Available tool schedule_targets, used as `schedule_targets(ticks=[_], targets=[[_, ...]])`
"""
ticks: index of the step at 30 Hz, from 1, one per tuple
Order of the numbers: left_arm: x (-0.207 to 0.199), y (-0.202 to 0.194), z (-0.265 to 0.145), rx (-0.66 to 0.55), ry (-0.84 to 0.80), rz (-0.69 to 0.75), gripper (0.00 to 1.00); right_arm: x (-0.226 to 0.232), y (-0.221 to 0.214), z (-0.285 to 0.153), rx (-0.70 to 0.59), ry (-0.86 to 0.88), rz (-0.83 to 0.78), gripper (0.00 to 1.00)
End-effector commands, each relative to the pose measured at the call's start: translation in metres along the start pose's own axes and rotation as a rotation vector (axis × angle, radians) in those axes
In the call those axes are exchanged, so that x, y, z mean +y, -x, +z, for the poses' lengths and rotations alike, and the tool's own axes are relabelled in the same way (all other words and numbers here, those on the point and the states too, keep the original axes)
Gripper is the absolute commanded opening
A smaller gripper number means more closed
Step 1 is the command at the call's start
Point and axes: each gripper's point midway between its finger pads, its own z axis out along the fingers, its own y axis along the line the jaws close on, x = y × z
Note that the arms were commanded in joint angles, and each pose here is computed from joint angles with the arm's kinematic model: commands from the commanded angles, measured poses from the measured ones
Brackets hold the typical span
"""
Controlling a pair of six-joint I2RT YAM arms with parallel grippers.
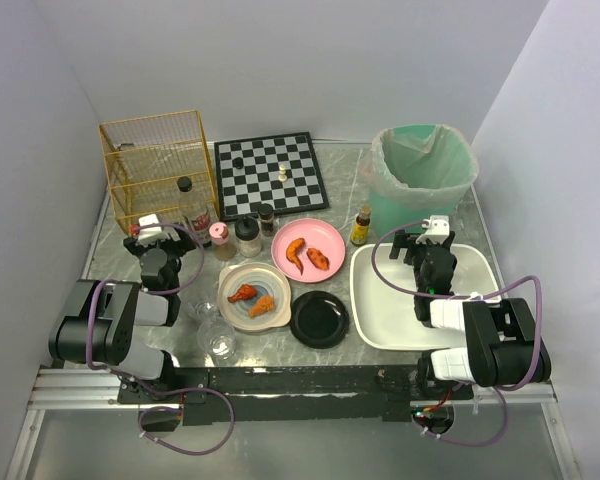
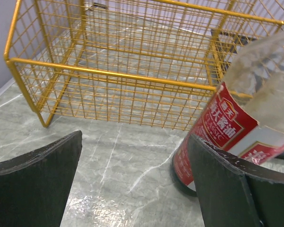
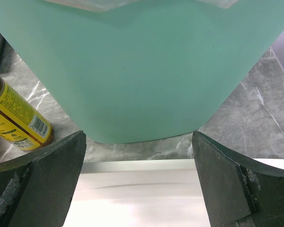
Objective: Clear the kitchen counter
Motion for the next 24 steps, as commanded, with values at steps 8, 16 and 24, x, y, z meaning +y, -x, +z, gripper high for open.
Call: schedule_targets(ticks=[8,16,24], targets=[[-0.014,0.011,0.008,-0.017,-0.087,0.005,0.97,0.003,0.022,0.007,-0.062,0.013,0.014,1.0],[-0.014,0.011,0.009,-0.013,-0.1,-0.001,0.97,0.003,0.022,0.007,-0.061,0.013,0.013,1.0],[-0.003,0.022,0.017,0.028,0.002,-0.023,0.97,0.002,0.022,0.007,-0.059,0.015,0.016,1.0]])
